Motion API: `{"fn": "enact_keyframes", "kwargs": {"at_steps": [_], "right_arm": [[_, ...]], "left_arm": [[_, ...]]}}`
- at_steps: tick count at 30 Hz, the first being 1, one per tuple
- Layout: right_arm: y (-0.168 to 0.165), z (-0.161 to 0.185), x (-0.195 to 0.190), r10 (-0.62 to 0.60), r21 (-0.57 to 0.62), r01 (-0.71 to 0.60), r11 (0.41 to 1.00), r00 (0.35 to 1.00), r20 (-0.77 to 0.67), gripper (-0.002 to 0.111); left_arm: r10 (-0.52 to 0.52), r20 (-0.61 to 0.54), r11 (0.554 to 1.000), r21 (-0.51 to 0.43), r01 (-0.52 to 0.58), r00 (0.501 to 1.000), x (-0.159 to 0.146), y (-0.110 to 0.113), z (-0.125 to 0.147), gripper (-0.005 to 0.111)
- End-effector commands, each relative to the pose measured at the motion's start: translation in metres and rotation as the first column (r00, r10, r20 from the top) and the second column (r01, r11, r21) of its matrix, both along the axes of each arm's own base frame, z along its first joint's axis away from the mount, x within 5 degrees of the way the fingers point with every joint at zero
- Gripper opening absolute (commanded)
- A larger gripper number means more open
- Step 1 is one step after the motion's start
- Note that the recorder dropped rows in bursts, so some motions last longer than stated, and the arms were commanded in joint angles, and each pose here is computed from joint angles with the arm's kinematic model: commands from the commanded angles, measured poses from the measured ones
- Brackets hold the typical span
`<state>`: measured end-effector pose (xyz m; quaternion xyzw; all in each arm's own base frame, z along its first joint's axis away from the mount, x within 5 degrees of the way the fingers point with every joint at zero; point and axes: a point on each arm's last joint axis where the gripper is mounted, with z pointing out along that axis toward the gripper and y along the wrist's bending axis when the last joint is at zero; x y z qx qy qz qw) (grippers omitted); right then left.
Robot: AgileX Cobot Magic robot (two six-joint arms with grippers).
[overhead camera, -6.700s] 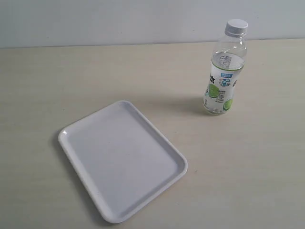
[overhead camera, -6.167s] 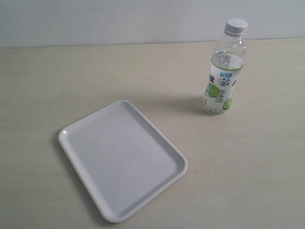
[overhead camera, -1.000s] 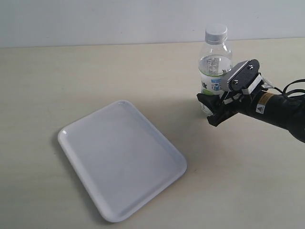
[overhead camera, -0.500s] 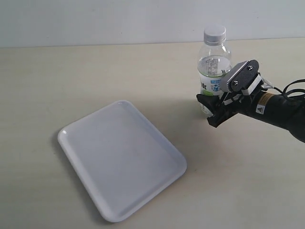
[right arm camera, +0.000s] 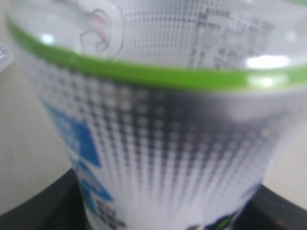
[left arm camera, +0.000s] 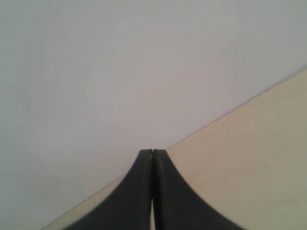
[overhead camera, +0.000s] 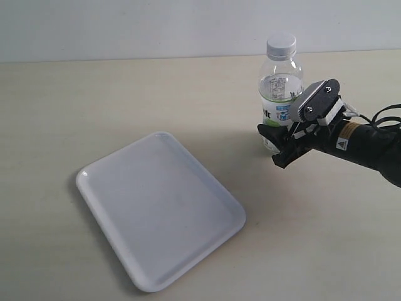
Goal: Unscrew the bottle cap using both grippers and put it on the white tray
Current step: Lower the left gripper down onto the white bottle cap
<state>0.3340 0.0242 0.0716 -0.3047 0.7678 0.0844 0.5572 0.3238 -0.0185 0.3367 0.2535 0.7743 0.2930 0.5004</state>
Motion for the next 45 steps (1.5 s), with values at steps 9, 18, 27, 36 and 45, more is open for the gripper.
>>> {"fn": "enact_keyframes", "kwargs": {"at_steps": [9, 18, 27, 36, 45], "right_arm": [[0.001, 0.008, 0.002, 0.014, 0.0, -0.014, 1.0, 0.998, 0.058, 0.0], [0.002, 0.007, 0.001, 0.054, -0.049, -0.05, 0.998, 0.996, 0.072, 0.0], [0.003, 0.007, 0.0, 0.076, -0.07, -0.071, 0.995, 0.994, 0.076, 0.0], [0.003, 0.006, 0.0, 0.092, -0.099, -0.084, 0.992, 0.993, 0.079, 0.0], [0.003, 0.005, 0.0, 0.094, -0.107, -0.085, 0.991, 0.992, 0.079, 0.0]], "left_arm": [[-0.479, -0.407, 0.848, 0.015, 0.53, 0.778, 0.015, -0.138, -0.013, 0.0], [-0.623, -0.532, 0.704, -0.061, 0.708, 0.573, 0.001, -0.222, 0.003, 0.0], [-0.727, -0.583, 0.572, -0.223, 0.789, 0.362, -0.019, -0.279, 0.007, 0.0], [-0.798, -0.506, 0.545, -0.371, 0.752, 0.328, -0.009, -0.305, 0.001, 0.004], [-0.81, -0.468, 0.543, -0.372, 0.753, 0.353, -0.006, -0.31, 0.003, 0.066]]}}
